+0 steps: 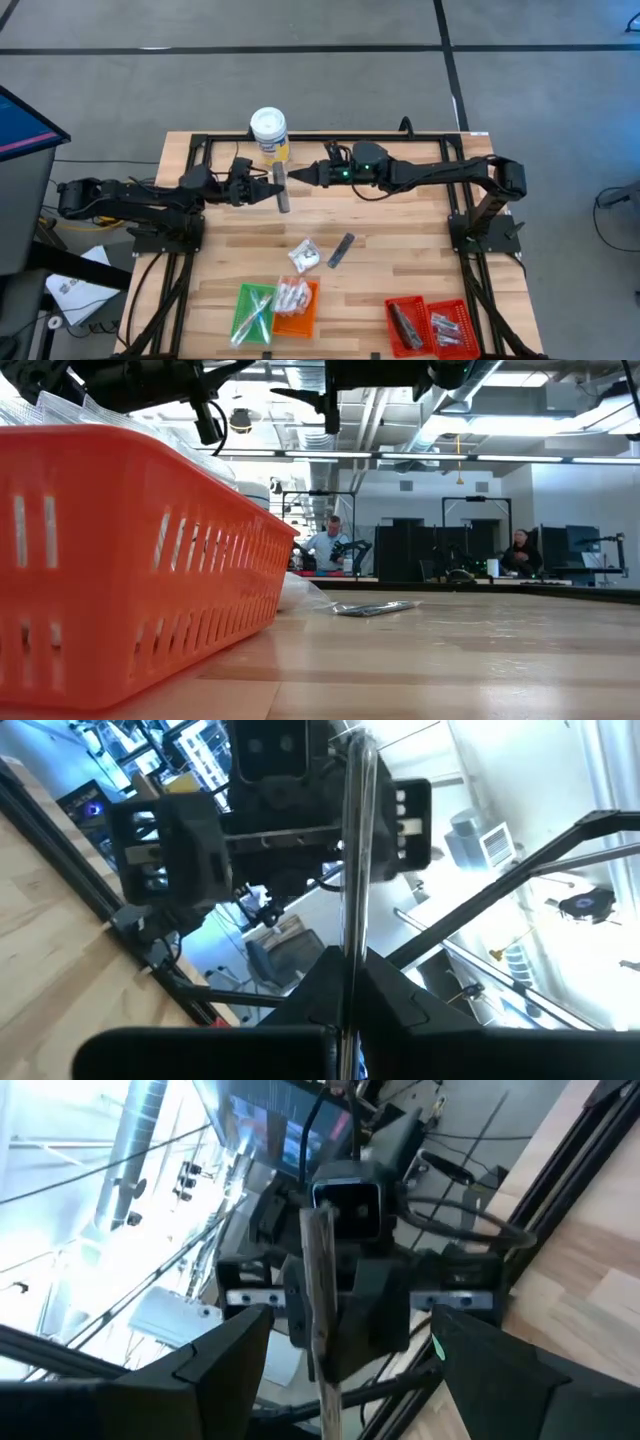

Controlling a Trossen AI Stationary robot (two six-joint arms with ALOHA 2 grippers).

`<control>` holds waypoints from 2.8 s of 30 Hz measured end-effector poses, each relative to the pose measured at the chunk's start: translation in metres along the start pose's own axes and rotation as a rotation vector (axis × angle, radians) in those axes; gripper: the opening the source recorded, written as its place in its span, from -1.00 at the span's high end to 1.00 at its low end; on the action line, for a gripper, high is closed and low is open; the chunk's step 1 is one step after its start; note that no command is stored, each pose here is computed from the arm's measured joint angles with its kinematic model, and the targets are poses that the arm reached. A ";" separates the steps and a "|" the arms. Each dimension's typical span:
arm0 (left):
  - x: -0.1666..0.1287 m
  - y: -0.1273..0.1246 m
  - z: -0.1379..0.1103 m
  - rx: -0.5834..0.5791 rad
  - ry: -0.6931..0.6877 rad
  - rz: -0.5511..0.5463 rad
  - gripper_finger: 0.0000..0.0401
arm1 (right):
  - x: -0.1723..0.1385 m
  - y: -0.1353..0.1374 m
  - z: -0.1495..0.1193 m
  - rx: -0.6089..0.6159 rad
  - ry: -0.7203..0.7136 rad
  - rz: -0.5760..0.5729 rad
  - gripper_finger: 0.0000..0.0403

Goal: Pick & Place Travel size toiletries
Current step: Put the black comb into the left red basket

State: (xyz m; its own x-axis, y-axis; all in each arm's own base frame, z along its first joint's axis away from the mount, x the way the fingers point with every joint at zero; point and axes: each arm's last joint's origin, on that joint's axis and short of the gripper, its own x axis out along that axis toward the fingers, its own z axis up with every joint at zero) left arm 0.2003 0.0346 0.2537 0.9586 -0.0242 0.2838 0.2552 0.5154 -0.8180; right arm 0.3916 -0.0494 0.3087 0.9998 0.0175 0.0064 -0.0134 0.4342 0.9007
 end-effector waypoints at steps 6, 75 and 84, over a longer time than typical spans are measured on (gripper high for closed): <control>0.000 0.001 0.000 -0.003 -0.002 0.005 0.98 | 0.002 -0.003 -0.001 0.000 0.003 -0.006 -0.35; 0.005 0.010 -0.005 -0.019 0.022 0.034 0.97 | 0.037 0.013 0.002 -0.167 0.123 -0.094 0.28; 0.005 0.009 -0.005 -0.018 0.021 0.030 0.96 | 0.036 0.010 0.004 -0.159 0.161 -0.092 0.86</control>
State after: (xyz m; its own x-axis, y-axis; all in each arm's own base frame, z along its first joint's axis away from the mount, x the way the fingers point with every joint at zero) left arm 0.2078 0.0352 0.2450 0.9682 -0.0273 0.2488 0.2286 0.5010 -0.8347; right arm 0.4279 -0.0481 0.3199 0.9822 0.1089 -0.1530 0.0629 0.5765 0.8147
